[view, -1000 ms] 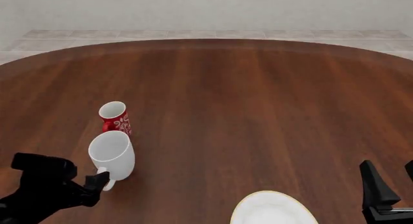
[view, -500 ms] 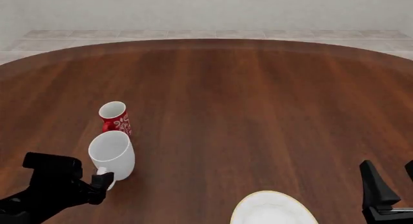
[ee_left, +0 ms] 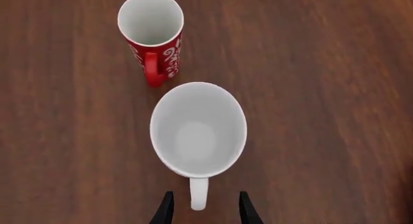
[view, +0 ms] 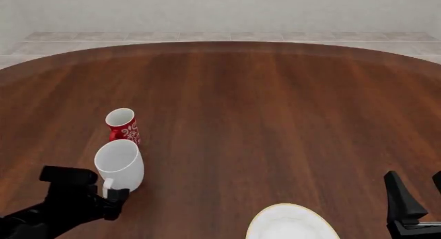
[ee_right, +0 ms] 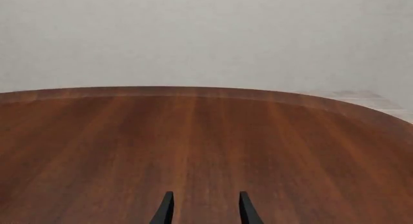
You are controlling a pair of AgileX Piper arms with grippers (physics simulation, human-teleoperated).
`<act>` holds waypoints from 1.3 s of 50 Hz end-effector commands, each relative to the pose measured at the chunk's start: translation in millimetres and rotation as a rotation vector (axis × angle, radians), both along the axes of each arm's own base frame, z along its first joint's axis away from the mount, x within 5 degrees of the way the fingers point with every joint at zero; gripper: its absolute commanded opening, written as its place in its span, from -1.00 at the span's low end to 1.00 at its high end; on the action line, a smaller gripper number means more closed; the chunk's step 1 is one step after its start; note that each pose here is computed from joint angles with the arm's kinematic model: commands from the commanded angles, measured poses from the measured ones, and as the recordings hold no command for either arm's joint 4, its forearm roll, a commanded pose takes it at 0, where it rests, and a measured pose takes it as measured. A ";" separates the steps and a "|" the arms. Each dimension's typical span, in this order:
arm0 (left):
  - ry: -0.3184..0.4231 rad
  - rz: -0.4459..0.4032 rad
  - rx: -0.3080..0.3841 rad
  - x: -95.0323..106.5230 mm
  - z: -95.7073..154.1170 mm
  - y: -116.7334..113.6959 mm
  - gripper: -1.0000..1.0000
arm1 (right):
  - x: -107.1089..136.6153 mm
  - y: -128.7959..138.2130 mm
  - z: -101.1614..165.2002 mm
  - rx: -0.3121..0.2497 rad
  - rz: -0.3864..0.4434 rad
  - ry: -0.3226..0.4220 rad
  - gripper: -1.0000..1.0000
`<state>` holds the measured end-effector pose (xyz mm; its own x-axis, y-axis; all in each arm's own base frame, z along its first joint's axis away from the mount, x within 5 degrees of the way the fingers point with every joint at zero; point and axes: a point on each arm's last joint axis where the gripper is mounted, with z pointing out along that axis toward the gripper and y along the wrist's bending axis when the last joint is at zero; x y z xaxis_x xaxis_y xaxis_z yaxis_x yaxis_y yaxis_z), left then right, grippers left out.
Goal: Put the white mug on the plate.
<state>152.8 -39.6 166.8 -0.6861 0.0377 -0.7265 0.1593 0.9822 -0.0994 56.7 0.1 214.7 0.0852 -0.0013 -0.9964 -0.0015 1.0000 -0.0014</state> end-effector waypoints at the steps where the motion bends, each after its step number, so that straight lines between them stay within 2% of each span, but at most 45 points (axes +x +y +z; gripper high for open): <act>1: 0.024 -0.005 -0.008 3.0 -6.4 -3.8 1.00 | -0.1 -0.1 -0.2 0.001 -0.001 -0.001 1.00; 21: 0.039 0.018 -0.013 5.2 -7.7 -1.9 1.00 | -0.1 -0.1 -0.2 0.001 -0.001 0.000 1.00; 22: 0.031 0.026 -0.020 5.0 -5.4 -1.2 -1.00 | -0.1 -0.1 -0.2 0.001 -0.001 -0.001 1.00; 26: 0.030 0.020 -0.022 3.3 -2.9 -2.2 -1.00 | -0.1 -0.1 -0.2 0.001 -0.001 0.000 1.00; 29: -0.003 -0.029 -0.013 -0.9 4.9 -6.3 -1.00 | -0.1 -0.1 -0.2 0.001 -0.001 0.000 1.00; 30: 0.010 -0.006 -0.022 -0.5 3.2 -4.4 -1.00 | -0.1 -0.1 -0.2 0.001 -0.001 0.000 1.00; 39: -0.002 -0.023 -0.022 -4.7 8.9 -5.5 -1.00 | -0.1 -0.1 -0.2 0.001 -0.001 -0.001 1.00; 57: -0.065 -0.085 -0.032 -24.2 47.9 -7.1 -1.00 | -0.1 -0.1 -0.2 0.001 -0.001 0.000 1.00; 59: -0.077 -0.096 -0.046 -26.6 53.4 -8.9 -1.00 | -0.1 -0.1 -0.2 0.001 -0.001 -0.001 1.00; 61: -0.118 -0.153 -0.081 -32.7 65.0 -16.4 -1.00 | -0.1 -0.1 -0.2 0.001 -0.001 0.000 1.00; 62: -0.099 -0.131 -0.090 -31.6 62.6 -15.5 -1.00 | -0.1 -0.1 -0.3 0.002 -0.001 0.000 1.00; 65: -0.131 -0.158 -0.077 -33.8 68.8 -15.7 -1.00 | -0.1 -0.1 -0.2 0.001 -0.002 0.000 1.00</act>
